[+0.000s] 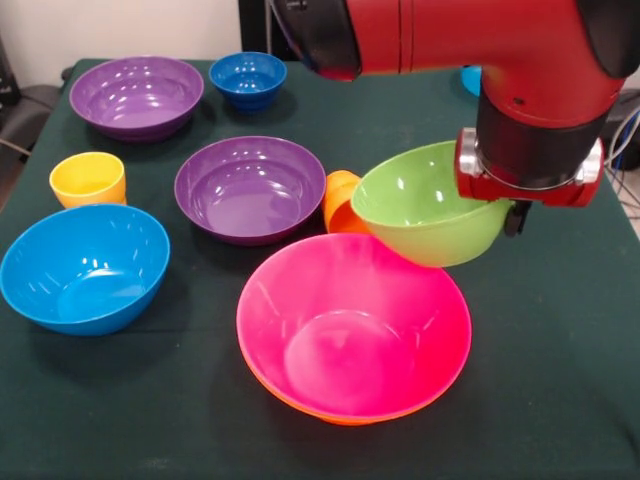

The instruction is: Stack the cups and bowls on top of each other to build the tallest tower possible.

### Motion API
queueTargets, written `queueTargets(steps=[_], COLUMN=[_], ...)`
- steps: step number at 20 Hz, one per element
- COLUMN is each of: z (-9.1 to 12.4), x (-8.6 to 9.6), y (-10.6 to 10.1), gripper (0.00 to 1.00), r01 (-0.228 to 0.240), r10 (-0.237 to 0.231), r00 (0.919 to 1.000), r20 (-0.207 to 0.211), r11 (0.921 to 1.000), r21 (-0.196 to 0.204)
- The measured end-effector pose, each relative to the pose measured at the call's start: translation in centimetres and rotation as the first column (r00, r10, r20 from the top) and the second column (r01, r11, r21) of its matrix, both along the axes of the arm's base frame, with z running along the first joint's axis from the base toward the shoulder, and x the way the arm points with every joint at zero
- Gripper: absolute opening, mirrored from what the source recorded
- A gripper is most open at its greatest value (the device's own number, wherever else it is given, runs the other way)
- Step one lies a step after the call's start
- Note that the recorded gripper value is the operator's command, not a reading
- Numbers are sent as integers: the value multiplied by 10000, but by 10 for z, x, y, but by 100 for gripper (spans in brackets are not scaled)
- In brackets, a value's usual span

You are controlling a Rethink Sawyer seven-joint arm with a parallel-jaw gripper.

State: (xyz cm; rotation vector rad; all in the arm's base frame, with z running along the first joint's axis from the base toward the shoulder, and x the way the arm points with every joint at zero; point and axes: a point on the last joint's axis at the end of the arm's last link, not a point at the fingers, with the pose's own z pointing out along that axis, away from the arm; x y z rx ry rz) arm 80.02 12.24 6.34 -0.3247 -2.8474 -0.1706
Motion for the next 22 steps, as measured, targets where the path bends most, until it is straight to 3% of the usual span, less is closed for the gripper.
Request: queueTargets(steps=[12,22], z=[-1,3], x=[15,25], y=[-12,-17], gripper=[0,0], r01=[217,315], r10=[-213,-314], r00=[9989,9993], r20=[-415,-187], r11=[9997,9995], r21=[83,32])
